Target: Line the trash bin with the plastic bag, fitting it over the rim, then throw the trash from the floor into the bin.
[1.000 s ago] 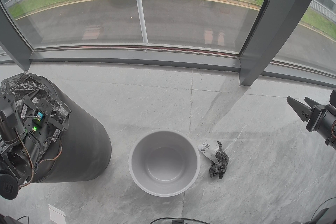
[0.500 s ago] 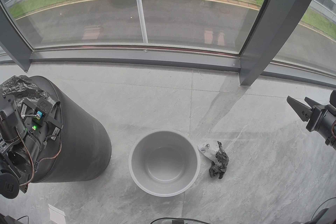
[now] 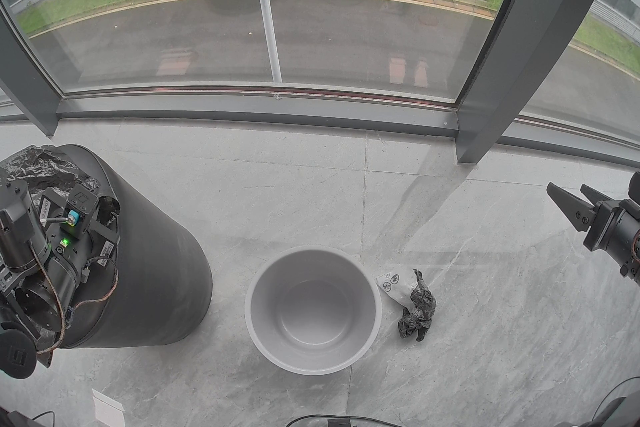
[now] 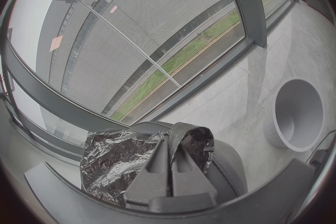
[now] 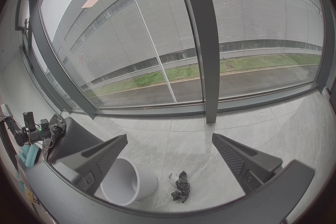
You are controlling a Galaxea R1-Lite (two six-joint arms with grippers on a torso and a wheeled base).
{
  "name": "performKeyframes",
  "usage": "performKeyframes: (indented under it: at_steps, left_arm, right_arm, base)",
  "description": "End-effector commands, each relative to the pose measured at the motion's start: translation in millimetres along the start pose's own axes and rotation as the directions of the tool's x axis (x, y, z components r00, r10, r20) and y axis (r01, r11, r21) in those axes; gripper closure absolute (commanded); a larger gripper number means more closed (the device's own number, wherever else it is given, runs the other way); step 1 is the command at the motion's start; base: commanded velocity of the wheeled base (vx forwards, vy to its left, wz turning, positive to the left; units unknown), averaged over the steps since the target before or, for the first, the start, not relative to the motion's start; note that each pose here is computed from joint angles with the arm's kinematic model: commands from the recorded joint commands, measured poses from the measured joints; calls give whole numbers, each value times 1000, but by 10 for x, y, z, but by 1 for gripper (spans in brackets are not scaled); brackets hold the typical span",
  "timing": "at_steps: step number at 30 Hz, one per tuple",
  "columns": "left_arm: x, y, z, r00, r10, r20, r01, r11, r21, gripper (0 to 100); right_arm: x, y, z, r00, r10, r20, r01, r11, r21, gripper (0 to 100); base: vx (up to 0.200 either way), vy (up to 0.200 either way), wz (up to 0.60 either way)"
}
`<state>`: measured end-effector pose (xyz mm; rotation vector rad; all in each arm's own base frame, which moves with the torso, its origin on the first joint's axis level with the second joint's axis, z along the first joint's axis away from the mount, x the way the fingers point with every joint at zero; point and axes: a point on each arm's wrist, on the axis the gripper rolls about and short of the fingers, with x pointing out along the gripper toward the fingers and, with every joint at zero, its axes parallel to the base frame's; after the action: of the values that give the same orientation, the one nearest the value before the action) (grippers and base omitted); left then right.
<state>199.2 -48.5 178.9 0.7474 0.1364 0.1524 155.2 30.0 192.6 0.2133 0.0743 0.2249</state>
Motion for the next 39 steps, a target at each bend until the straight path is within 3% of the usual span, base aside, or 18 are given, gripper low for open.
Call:
performKeyframes:
  at_steps: [1,3,6,9,10,11,13,16,21,22,23,26,27,29,31,34,37,39]
  left_arm:
    - [-12,64,72,999,22,31,-21,998,-55,100]
    - [-16,103,131,998,37,53,-30,993,-113,100]
    - [12,256,351,988,92,124,-46,942,-332,100]
    - [21,385,613,970,136,202,8,811,-585,100]
    - [21,385,613,970,136,202,8,811,-585,100]
    - [38,485,778,957,170,236,61,675,-735,100]
    - [71,540,887,954,175,246,111,554,-825,100]
    - [112,539,935,965,139,222,134,466,-875,100]
    - [52,580,1269,952,-38,303,303,243,-921,100]
    - [35,586,1293,947,-61,316,322,220,-921,100]
    - [-34,613,1360,923,-144,358,377,138,-916,100]
    - [-305,773,1353,841,-294,455,464,-41,-885,100]
    - [-322,780,1347,834,-303,460,468,-50,-882,100]
    - [-630,919,1231,692,-441,571,518,-248,-819,100]
    - [-809,963,1118,593,-501,630,528,-349,-774,100]
    - [-930,982,994,501,-548,670,561,-384,-733,100]
    - [-940,996,995,483,-552,680,570,-391,-722,100]
    - [-946,1066,1099,421,-550,721,614,-412,-673,100]
  right_arm:
    - [0,0,1,1000,0,0,0,1000,0,0]
    - [0,0,1,1000,0,0,0,1000,0,0]
    - [-3,1,3,1000,1,2,-1,1000,0,0]
    - [-4,2,-2,1000,0,0,0,1000,0,0]
    - [-4,2,-2,1000,0,0,0,1000,0,0]
    - [-3,2,-13,1000,1,-5,-1,1000,0,0]
    - [-2,4,-25,1000,3,-10,-3,1000,0,0]
    - [-5,2,-47,1000,3,-18,-3,1000,1,0]
    - [-14,38,-72,999,31,-8,-31,1000,-3,0]
    - [-15,43,-76,999,34,-9,-34,999,-3,0]
    - [-20,61,-93,999,48,-14,-48,999,-5,0]
    - [-37,112,-145,996,83,-36,-84,996,-9,0]
    - [-37,114,-146,996,83,-36,-84,996,-9,0]
    - [-50,145,-176,993,105,-49,-106,994,-13,0]
    - [-77,187,-190,990,134,-52,-135,991,-15,0]
    - [-146,239,-191,983,176,-43,-178,984,-25,0]
    - [-160,246,-190,983,182,-41,-183,983,-33,0]
    - [-159,309,-226,972,225,-67,-228,973,-40,0]
  base:
    - [0,0,0]
    - [0,0,0]
    - [0,0,0]
    - [0,0,0]
    - [0,0,0]
    - [0,0,0]
    - [0,0,0]
    - [0,0,0]
    - [0,0,0]
    - [0,0,0]
    - [0,0,0]
    - [0,0,0]
    - [0,0,0]
    - [0,0,0]
    - [0,0,0]
    - [0,0,0]
    - [0,0,0]
    - [0,0,0]
